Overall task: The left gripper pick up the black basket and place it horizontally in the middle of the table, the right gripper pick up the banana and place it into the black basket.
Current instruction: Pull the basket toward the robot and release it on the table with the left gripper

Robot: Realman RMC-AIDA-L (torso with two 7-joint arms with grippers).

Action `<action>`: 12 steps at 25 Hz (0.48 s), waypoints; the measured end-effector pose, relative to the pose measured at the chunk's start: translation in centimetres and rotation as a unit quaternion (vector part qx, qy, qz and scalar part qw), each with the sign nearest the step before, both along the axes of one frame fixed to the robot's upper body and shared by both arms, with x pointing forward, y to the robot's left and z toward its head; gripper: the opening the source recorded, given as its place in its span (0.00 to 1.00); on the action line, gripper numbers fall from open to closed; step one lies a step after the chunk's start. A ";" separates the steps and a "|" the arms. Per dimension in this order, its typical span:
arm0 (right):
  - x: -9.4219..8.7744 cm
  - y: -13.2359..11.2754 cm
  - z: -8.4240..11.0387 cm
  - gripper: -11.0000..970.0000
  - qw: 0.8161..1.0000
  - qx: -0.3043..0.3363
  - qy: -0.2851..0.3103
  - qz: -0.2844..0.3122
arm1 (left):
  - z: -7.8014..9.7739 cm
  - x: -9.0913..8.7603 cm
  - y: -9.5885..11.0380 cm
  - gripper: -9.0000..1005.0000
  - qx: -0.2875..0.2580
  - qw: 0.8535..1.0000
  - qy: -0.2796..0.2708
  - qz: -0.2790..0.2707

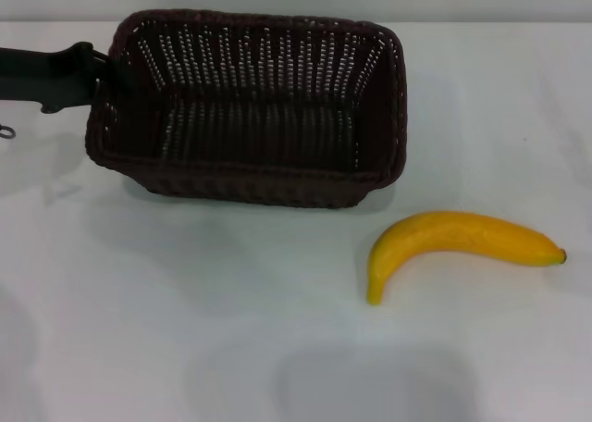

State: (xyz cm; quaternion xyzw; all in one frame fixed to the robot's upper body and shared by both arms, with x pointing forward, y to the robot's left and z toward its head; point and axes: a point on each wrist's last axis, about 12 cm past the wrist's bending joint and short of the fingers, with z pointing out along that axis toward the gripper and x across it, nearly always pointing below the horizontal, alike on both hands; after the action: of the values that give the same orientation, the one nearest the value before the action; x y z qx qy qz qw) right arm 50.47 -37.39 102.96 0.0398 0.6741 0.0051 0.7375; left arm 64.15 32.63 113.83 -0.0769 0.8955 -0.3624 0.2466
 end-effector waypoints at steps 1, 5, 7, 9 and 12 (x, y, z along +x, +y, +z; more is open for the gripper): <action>0.0 -0.1 0.0 0.89 1.000 0.000 -0.001 -0.001 | 0.0 -0.1 -0.1 0.24 -0.001 1.000 0.001 -0.002; 0.2 -0.2 0.1 0.89 1.000 0.003 -0.003 -0.009 | -0.3 -0.6 -0.9 0.24 -0.011 0.999 0.009 -0.030; 0.4 -0.2 0.1 0.89 1.000 0.004 -0.001 -0.011 | -0.3 -0.8 -1.3 0.24 -0.014 0.999 0.007 -0.043; 0.6 -0.3 0.3 0.89 1.000 0.002 -0.001 -0.012 | -0.3 -0.9 -1.3 0.28 -0.014 0.999 0.004 -0.044; 0.7 -0.4 0.4 0.89 1.000 -0.001 -0.004 -0.012 | -0.1 -1.1 -0.2 0.40 -0.007 0.999 -0.008 -0.030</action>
State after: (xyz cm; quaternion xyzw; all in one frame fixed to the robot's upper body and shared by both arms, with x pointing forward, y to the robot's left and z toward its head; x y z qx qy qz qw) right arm 51.16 -37.76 103.36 0.0473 0.6710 -0.0037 0.7399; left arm 63.10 32.44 113.71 -0.0488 0.8929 -0.3766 0.2420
